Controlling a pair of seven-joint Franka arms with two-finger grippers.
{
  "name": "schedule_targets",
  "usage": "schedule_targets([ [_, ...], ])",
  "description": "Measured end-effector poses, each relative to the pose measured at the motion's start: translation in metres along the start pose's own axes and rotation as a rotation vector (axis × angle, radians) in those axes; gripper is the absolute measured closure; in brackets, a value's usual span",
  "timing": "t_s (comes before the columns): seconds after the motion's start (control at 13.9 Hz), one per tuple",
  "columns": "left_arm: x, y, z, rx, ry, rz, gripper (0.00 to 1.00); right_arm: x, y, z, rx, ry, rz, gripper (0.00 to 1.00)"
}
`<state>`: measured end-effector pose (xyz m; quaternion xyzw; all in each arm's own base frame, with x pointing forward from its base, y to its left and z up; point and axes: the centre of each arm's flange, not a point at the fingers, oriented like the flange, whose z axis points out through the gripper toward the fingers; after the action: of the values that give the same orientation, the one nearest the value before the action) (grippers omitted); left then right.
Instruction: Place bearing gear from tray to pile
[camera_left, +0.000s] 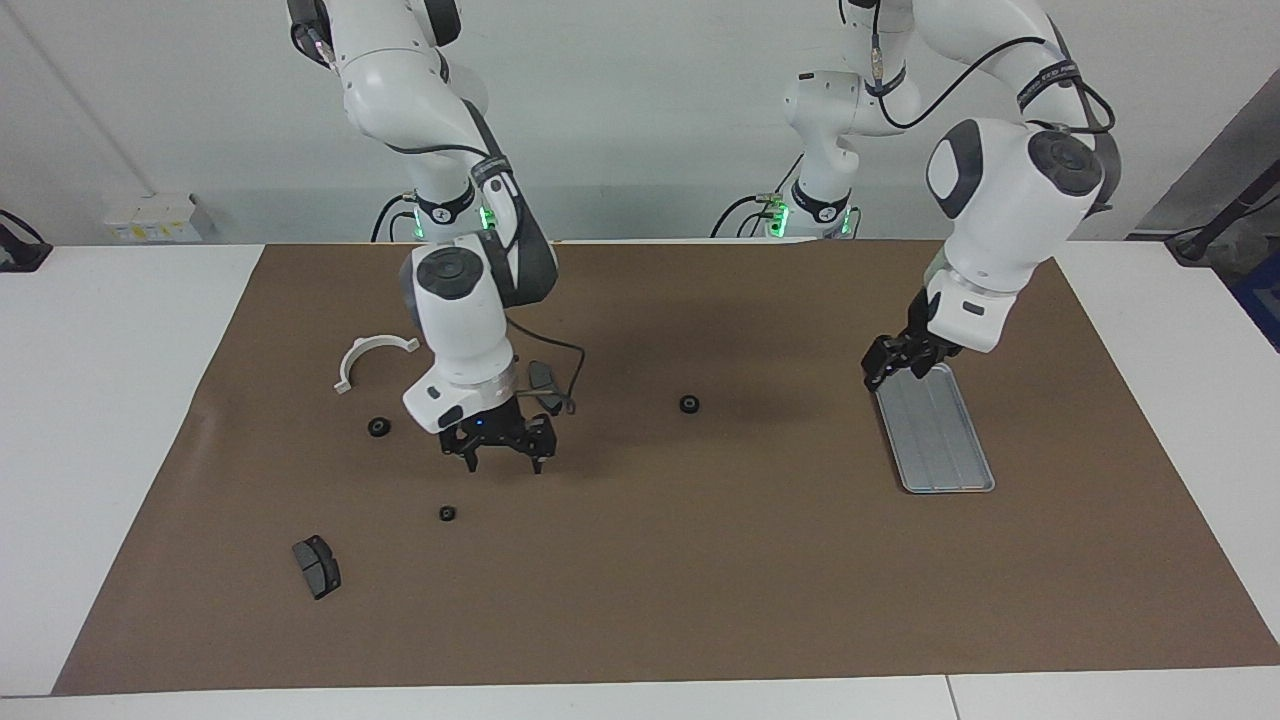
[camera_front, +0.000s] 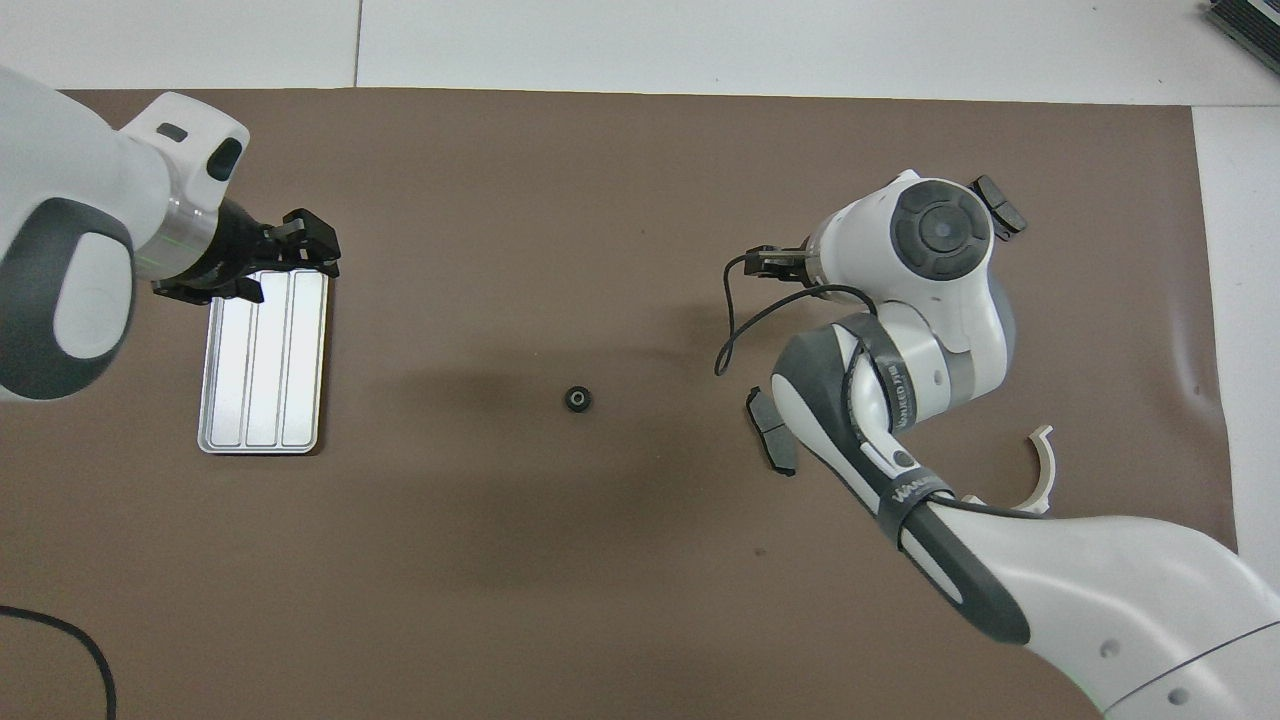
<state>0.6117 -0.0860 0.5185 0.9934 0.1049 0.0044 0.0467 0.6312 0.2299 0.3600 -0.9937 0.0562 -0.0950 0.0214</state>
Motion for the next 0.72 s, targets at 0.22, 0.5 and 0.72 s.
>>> schedule_targets([
  [0.22,0.007,-0.047,-0.058,0.013,-0.039,0.091,0.19,-0.037,-0.068,-0.008,0.006,-0.026,0.018,0.0],
  [0.5,-0.017,-0.037,-0.106,0.087,-0.04,0.175,0.19,-0.084,-0.141,-0.018,0.018,-0.041,0.02,0.0],
  [0.72,-0.037,-0.023,-0.126,0.092,-0.017,0.212,0.07,-0.098,-0.177,-0.005,0.003,-0.069,0.016,0.0],
])
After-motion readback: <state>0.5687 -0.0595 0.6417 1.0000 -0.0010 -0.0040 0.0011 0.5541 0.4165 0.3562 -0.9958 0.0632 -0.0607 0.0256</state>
